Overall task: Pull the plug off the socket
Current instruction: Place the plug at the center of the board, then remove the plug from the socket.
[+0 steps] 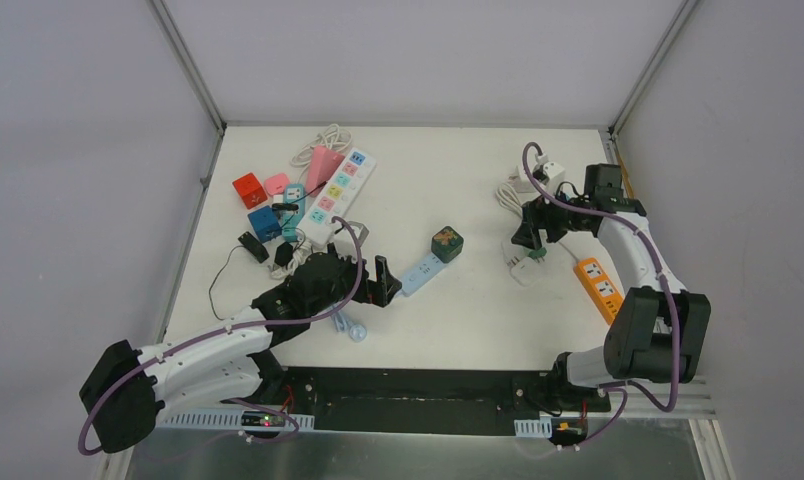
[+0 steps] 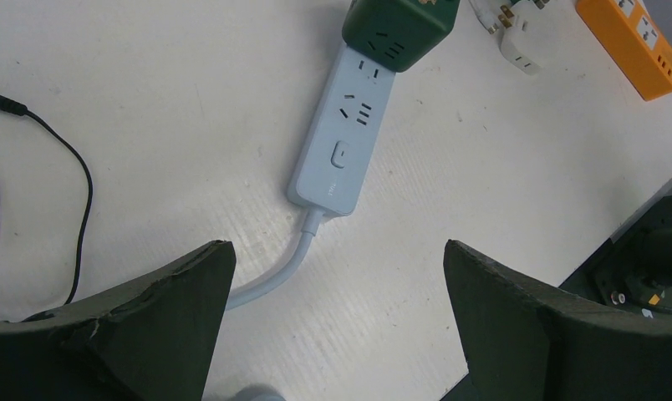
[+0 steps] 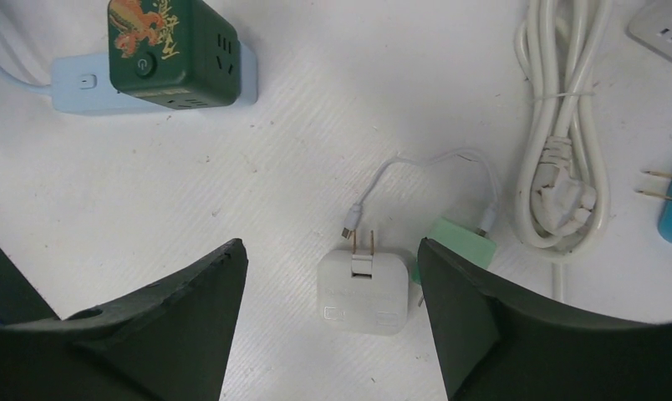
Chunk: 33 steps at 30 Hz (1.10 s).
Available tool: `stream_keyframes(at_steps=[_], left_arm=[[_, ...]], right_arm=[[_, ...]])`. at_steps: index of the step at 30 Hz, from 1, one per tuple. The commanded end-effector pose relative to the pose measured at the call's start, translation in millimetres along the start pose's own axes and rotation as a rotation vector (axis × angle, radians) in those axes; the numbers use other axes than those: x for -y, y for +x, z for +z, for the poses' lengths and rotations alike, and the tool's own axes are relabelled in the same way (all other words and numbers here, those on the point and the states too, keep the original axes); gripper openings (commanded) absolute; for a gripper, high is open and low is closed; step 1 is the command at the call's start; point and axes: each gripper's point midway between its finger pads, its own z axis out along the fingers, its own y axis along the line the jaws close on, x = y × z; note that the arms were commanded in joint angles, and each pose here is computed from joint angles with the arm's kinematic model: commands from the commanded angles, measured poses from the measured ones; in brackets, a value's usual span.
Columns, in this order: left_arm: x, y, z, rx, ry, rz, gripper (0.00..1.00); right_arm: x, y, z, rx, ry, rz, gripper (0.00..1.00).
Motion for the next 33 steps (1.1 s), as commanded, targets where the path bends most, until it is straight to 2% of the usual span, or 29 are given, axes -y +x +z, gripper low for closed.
stream_keyframes(at_steps=[1,33], left_arm=[[-4,-4,2,0.019,-0.013,0.018,0.99],[-17,18,11,-0.025,-0.026,0.082,0.99]], right_arm=[[-13,-16,-7,0.077,-0.047,-0.056,0.77],[-44,-25,-1,0.093,-0.161,-0.069,0.77]])
